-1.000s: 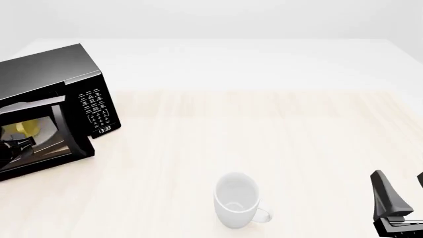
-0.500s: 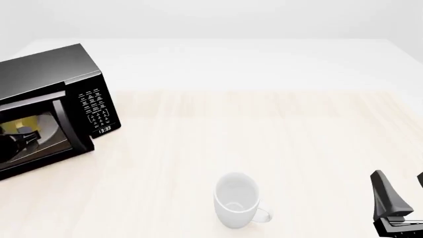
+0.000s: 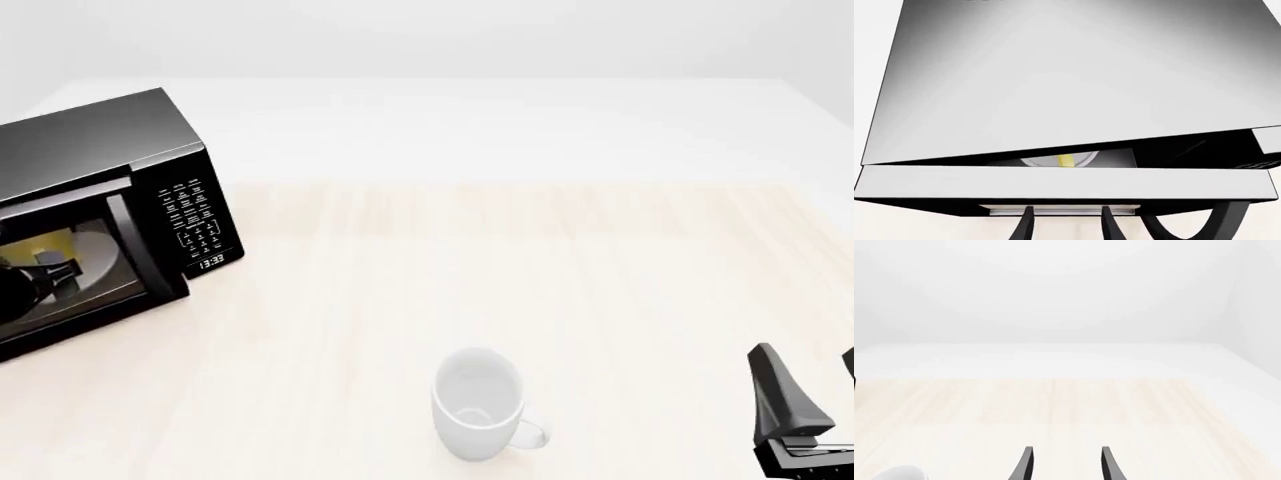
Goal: Put the yellow and white mug in the microwave and close it.
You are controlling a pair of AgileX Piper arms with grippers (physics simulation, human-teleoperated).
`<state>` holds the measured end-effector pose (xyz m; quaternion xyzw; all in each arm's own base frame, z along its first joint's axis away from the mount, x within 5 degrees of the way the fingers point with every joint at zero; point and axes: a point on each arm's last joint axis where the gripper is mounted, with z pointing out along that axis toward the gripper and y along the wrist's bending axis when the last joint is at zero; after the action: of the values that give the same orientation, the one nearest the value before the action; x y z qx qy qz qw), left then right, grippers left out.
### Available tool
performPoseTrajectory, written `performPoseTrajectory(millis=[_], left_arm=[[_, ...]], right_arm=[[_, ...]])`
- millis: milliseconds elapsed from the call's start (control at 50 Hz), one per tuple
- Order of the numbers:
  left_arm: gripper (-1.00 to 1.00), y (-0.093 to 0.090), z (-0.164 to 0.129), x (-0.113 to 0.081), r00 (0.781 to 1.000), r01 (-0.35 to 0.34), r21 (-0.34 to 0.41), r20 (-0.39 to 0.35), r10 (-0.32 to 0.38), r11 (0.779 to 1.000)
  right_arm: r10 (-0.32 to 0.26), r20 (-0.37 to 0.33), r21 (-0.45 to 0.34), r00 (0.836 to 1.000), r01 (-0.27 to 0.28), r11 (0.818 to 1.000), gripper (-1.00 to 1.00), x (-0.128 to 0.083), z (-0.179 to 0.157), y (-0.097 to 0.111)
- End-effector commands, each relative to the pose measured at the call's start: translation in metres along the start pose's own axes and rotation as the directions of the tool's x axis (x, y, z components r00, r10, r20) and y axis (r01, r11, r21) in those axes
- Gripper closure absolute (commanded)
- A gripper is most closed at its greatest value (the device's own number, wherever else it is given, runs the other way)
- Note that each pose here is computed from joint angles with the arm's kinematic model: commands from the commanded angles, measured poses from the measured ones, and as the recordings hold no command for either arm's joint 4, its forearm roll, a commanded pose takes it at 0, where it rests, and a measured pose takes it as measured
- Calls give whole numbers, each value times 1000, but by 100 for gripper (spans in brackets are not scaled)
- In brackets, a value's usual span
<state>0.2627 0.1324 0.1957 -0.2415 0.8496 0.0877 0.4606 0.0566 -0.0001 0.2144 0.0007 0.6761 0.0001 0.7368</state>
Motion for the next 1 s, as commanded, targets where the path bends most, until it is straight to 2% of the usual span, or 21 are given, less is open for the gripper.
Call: performPoseTrajectory(millis=[20,440,640,1000], left_arm=[[-100,5,7,-4,999,39,-16,2,-39,999],[-100,-5,21,-16,998,58,9,13,-58,998],[-100,-8,22,-11,999,50,18,2,-50,999],[-100,-7,0,-6,999,47,17,9,-47,999]], right_arm=[[0,0,0,1000,0,1000,-100,0,0,0],[0,0,0,1000,0,1000,-100,0,0,0],[0,0,0,1000,0,1000,-100,0,0,0],[0,0,0,1000,0,1000,-100,0,0,0]])
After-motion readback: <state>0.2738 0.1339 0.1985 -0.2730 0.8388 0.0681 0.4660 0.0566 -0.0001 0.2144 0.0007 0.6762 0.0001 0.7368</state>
